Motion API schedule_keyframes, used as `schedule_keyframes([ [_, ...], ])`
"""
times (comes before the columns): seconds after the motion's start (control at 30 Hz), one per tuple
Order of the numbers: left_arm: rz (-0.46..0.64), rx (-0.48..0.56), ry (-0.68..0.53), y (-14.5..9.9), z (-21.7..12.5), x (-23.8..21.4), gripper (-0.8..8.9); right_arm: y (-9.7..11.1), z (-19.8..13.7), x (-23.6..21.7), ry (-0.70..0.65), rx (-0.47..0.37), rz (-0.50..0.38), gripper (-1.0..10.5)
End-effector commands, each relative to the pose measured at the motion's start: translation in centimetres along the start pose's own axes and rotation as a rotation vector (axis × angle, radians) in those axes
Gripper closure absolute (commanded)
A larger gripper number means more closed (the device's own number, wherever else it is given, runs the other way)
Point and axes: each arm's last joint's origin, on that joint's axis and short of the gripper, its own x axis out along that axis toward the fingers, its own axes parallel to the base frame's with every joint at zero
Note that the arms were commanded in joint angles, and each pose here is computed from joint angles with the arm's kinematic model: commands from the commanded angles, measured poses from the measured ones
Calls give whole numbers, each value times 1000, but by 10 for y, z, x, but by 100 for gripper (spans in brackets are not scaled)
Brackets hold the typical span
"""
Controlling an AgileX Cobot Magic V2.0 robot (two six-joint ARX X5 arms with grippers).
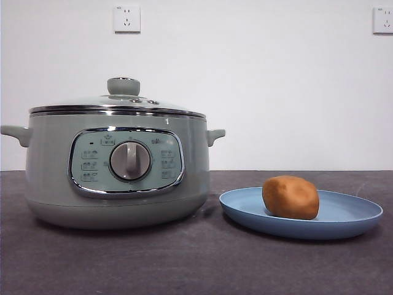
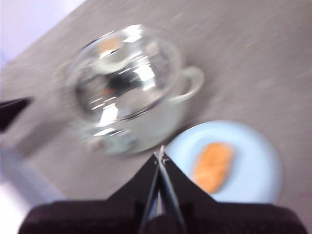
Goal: Take the potato out from the steamer,put the potato on the plate,close the lid
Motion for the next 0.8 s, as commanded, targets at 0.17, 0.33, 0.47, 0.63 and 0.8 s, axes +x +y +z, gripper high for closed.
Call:
schedule_keyframes([
  [0.17,9,-8,4,2,-4,1,817,-18,-57,15,-284,33,-191,962],
  [0.33,9,-8,4,2,-4,1,817,-29,-114,40,-493,21,-233,962],
  [0.47,9,-8,5,2,-4,1,817,-35,-154,60,-552,42,-248,963],
  [0.63,9,-8,5,2,-4,1,817,-39,-193,76,-525,81,-269,962],
  [0.8,9,-8,5,2,-4,1,817,-44,-210,79,-532,165,-290,963],
])
